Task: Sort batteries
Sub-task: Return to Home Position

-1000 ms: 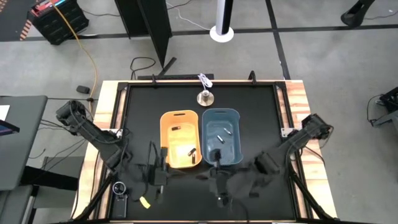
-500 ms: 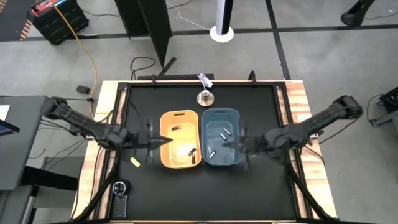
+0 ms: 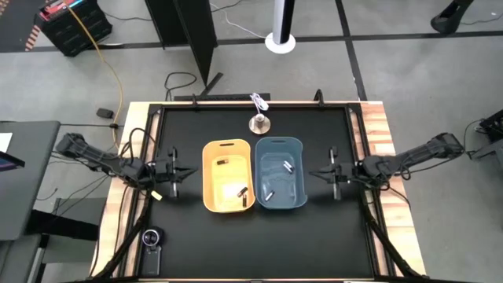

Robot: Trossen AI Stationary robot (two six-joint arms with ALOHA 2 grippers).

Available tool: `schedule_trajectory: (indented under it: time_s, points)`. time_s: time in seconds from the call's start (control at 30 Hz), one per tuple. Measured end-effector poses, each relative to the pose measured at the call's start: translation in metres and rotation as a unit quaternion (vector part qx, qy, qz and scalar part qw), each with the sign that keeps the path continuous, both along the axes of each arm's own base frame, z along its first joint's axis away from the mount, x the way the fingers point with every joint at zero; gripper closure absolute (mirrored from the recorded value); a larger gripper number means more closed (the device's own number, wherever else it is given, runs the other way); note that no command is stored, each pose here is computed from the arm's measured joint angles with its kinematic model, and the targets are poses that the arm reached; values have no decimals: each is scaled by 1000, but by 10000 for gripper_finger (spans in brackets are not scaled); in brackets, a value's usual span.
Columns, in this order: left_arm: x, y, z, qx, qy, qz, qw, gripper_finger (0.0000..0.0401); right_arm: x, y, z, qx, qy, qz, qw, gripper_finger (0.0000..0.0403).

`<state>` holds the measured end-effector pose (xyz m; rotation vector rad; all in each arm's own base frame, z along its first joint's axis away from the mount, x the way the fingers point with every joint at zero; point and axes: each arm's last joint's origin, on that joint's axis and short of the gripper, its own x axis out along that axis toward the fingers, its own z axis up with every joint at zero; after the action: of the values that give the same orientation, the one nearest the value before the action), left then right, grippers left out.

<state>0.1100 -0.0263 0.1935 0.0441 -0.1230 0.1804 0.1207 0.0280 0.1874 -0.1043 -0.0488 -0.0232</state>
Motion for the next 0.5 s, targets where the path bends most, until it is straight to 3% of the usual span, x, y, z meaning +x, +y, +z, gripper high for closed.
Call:
schedule_trajectory:
  time_s: [0.33,0.5]
  points:
    - [-11,5,-17,-14,21,0,1000,401,-16,-6,-17,9,12,60,998,403]
    - [-18,7,-17,-5,15,-7,1000,401,-24,-10,-17,-5,0,55,998,403]
